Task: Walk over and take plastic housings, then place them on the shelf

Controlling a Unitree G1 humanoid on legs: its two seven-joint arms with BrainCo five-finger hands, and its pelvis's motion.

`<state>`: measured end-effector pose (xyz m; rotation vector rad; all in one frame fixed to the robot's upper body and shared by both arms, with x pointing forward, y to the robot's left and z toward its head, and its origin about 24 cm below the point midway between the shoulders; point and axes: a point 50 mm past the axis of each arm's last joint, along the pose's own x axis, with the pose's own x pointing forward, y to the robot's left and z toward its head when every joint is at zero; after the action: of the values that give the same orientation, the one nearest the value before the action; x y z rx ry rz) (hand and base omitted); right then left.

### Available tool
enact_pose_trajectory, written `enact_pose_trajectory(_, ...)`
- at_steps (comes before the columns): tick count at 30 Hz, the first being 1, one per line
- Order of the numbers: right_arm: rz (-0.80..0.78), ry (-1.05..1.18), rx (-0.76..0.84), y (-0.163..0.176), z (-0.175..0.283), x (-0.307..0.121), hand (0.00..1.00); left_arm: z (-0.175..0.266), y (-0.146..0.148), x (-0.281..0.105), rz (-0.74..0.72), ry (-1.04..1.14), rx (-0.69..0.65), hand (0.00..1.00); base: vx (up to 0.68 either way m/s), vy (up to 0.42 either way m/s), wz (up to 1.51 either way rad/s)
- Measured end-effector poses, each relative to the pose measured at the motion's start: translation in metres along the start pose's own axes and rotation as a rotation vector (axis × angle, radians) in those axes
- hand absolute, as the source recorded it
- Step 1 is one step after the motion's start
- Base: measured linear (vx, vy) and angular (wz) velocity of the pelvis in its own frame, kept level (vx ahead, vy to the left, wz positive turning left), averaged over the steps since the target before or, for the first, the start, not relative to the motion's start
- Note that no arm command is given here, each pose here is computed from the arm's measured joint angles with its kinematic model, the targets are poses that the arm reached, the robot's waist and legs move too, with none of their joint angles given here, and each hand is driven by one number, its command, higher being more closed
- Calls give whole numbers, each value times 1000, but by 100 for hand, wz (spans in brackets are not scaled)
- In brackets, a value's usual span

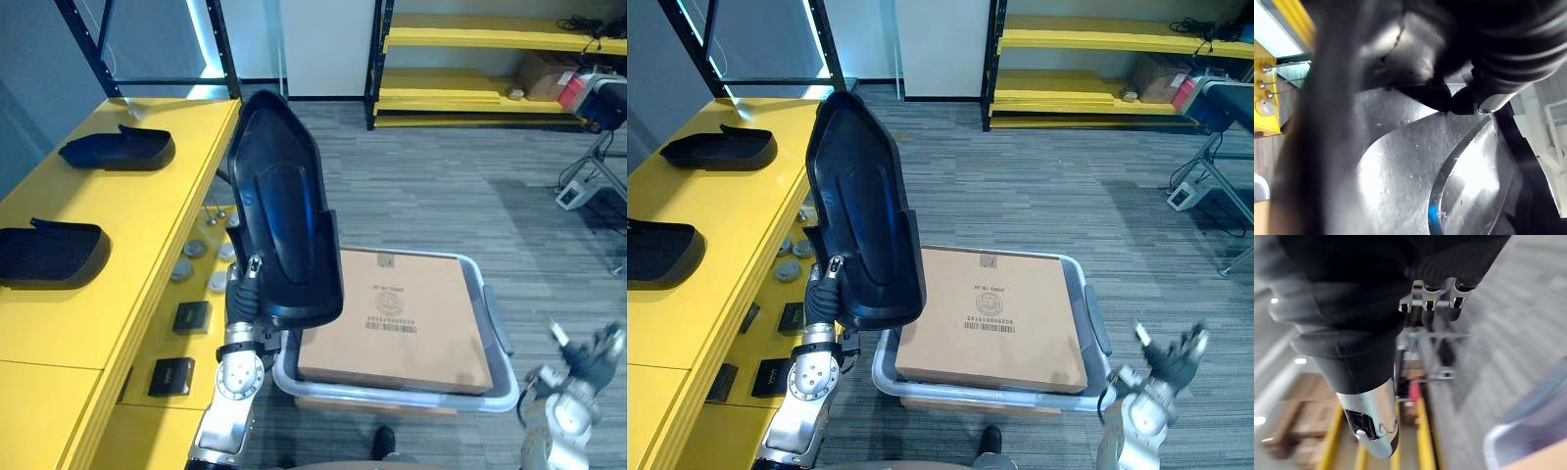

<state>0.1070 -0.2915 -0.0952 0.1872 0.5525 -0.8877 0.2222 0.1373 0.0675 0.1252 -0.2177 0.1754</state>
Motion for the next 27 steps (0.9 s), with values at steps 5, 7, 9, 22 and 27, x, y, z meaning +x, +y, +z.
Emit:
enact_pose_trajectory(5, 120, 261, -145, 9, -64, -26, 0, -3, 3, -4, -12, 16, -2, 100, -15, -3, 12)
enact_pose_trajectory(7, 180, 310, -203, 19, -76, -33, 0, -7, 4, -8, -12, 36, 1, 100, -12, 4, 12)
enact_pose_trajectory(9, 242, 348, -253, 30, -87, -41, 0, -8, 4, -8, -13, 43, -3, 100, -14, 6, 19)
enact_pose_trajectory(22, 322, 344, -390, 54, -88, -44, 0, -8, -15, -12, -69, 59, -49, 100, -10, -17, 63)
enact_pose_trajectory(27, 255, 365, -458, 29, -94, -43, 0, 7, -15, -10, -40, 0, -99, 100, -110, 58, 126)
